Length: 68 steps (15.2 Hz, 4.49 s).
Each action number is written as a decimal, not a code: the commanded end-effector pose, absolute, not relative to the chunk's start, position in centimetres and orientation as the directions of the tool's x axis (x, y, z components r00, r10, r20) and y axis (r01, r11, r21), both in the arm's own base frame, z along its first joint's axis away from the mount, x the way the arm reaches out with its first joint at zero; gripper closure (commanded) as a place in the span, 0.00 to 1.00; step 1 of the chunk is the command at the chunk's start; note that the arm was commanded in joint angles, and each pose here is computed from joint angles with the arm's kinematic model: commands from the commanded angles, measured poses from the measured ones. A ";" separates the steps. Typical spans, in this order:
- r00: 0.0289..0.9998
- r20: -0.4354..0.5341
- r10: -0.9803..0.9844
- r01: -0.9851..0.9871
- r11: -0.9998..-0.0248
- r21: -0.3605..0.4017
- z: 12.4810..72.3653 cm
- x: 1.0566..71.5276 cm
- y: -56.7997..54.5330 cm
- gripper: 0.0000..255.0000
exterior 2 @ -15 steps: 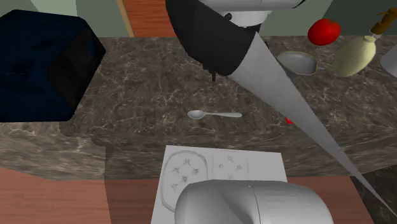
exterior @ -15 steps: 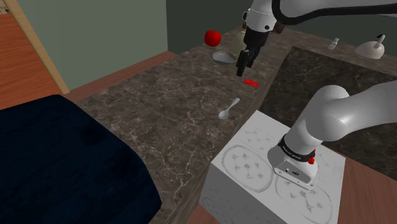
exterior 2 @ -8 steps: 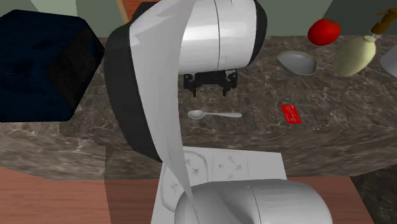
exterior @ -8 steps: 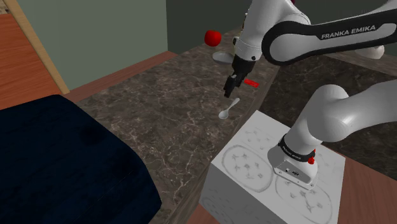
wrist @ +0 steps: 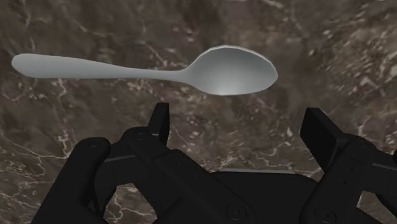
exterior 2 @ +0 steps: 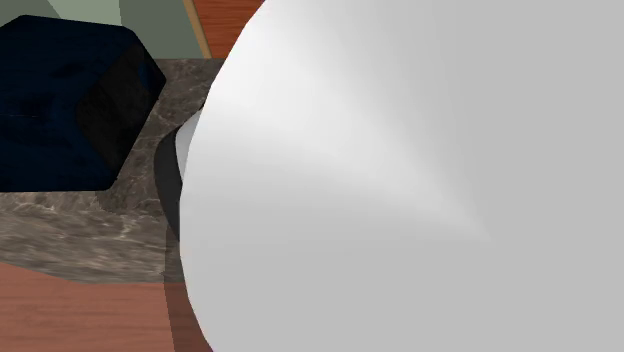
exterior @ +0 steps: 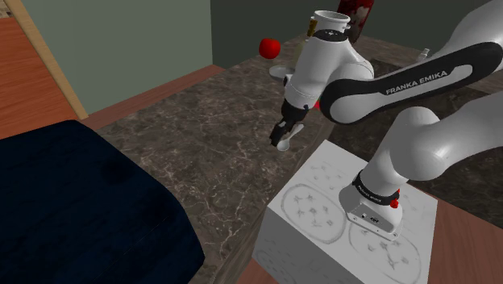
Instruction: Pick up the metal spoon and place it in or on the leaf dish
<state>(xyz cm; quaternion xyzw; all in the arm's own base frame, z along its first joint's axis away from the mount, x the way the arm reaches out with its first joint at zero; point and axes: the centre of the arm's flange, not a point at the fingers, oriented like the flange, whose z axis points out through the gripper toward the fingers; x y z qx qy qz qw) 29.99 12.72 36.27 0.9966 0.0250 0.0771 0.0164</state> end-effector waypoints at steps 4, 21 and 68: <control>0.986 0.155 0.052 0.047 -0.998 0.036 33.5 30.3 12.7 0.00; 0.986 0.155 0.052 0.047 -0.998 0.036 33.2 30.3 12.7 1.00; 0.986 0.155 0.052 0.047 -0.998 0.036 46.0 47.7 -10.6 1.00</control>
